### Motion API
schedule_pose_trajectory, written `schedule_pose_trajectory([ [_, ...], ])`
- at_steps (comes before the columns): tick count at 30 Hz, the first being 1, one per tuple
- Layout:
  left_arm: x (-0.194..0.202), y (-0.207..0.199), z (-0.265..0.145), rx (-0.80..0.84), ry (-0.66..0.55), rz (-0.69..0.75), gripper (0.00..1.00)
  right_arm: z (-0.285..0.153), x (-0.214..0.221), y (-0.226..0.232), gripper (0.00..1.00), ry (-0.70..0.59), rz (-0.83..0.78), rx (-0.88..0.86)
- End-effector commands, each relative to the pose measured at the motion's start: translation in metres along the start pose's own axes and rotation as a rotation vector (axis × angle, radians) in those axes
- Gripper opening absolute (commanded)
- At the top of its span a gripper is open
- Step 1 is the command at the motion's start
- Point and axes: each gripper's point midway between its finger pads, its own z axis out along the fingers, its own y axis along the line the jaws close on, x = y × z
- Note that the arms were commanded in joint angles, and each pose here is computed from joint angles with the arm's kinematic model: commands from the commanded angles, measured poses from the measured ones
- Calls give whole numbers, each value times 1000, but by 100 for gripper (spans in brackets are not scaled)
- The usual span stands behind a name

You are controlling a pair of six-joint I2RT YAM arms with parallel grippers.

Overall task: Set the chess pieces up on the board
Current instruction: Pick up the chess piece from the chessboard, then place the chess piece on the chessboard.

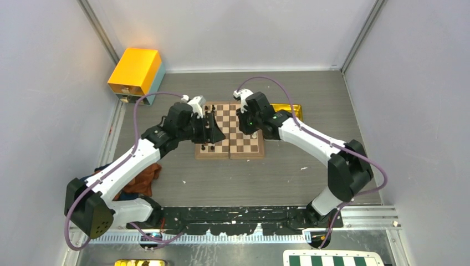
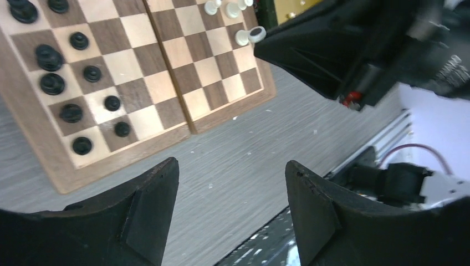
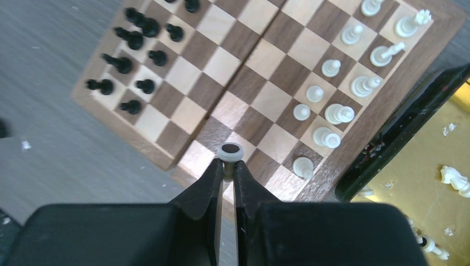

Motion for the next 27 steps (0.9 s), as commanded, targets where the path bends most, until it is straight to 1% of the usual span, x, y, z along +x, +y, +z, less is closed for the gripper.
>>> schedule_pose_trajectory([
  [1, -20, -24, 5, 113, -41, -194, 71, -28, -23, 23, 1, -93, 12, -120],
  [7, -35, -20, 13, 130, -50, -375, 71, -47, -25, 38, 1, -117, 36, -202],
  [11, -48, -19, 17, 150, -70, -459, 72, -55, -25, 45, 1, -122, 43, -238],
  [17, -47, -19, 30, 192, -33, -573, 71, -59, -29, 53, 1, -135, 46, -268],
  [22, -43, -22, 39, 235, 10, -633, 67, -59, -32, 56, 1, -143, 45, -282],
  [27, -37, -24, 47, 254, 63, -656, 62, -55, -34, 61, 1, -138, 44, -301],
])
